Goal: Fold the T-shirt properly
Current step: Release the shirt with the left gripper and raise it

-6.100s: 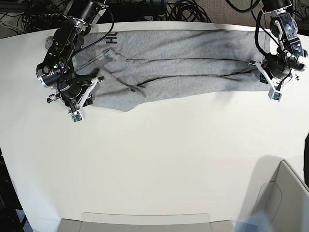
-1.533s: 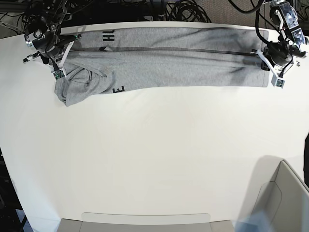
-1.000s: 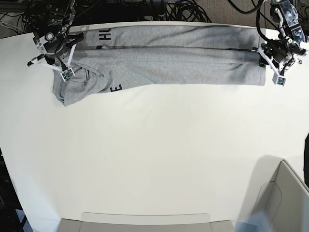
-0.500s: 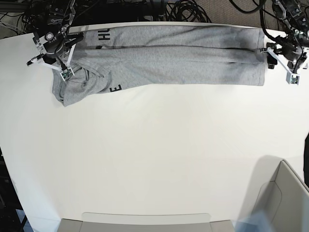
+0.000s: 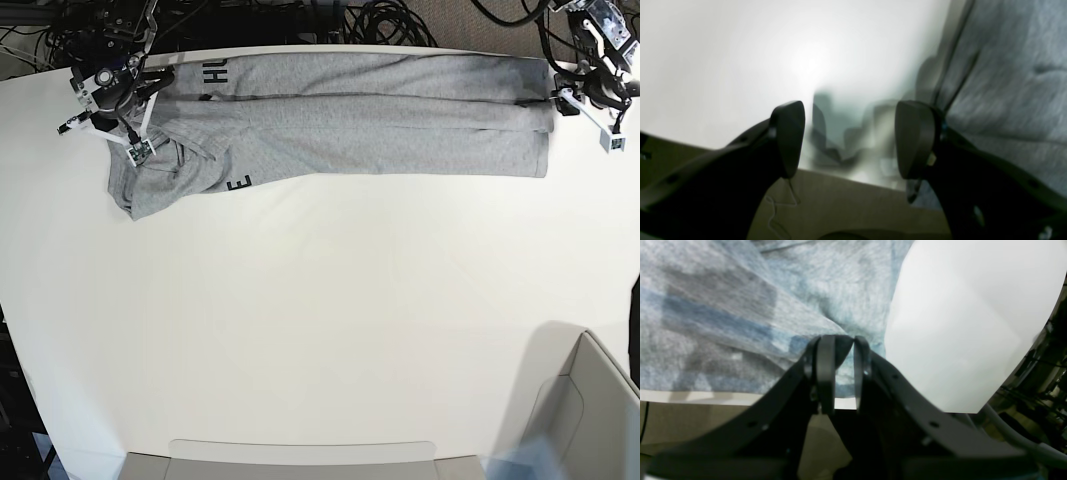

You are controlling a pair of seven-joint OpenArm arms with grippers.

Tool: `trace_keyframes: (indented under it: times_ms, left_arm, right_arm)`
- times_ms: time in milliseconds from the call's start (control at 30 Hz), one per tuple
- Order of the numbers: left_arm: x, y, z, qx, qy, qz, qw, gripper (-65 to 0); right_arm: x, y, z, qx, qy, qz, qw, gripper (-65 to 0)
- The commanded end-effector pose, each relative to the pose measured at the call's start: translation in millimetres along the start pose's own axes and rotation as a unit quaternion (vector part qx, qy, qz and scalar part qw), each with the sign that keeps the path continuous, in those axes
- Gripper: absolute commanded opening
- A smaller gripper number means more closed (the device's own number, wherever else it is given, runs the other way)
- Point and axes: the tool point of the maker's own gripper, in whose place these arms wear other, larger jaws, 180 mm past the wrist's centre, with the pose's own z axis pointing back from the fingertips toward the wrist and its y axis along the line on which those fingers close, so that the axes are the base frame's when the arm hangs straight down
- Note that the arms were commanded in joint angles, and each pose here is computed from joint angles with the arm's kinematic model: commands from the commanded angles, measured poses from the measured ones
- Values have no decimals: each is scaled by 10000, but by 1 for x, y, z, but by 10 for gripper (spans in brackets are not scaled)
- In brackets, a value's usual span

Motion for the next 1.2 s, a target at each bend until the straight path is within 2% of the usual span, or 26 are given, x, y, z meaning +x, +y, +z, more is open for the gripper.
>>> trace_keyframes:
  times_ms: [0, 200, 300, 400, 533, 900, 1033, 1167]
  left_arm:
    - [21, 4, 7, 45, -293, -20, 9996, -230]
    - [24, 5, 10, 49, -162, 25, 9999, -230]
    - [47, 9, 23, 14, -623, 220, 9978, -230]
    - [65, -1, 46, -120, -1170, 57, 9930, -230]
    - [59, -17, 62, -395, -1409, -152, 9891, -230]
    - [22, -28, 29, -818, -829, 252, 9929, -236]
    - [22, -29, 27, -843, -803, 241, 9929, -236]
    - [14, -45, 15, -1057, -557, 105, 9928, -236]
  right_arm:
    - [3, -6, 4, -102, -56, 45, 9999, -548]
    - [3, -5, 4, -96, -58, 40, 9999, -549]
    - [3, -5, 4, -96, -58, 40, 9999, -549]
    - [5, -6, 4, -104, -71, 36, 9999, -549]
    - [6, -7, 4, -111, -83, 31, 9999, -549]
    - [9, -8, 5, -127, -119, 25, 9998, -549]
    - [9, -8, 5, -127, -119, 25, 9998, -556]
    - [9, -8, 5, -127, -119, 25, 9998, -571]
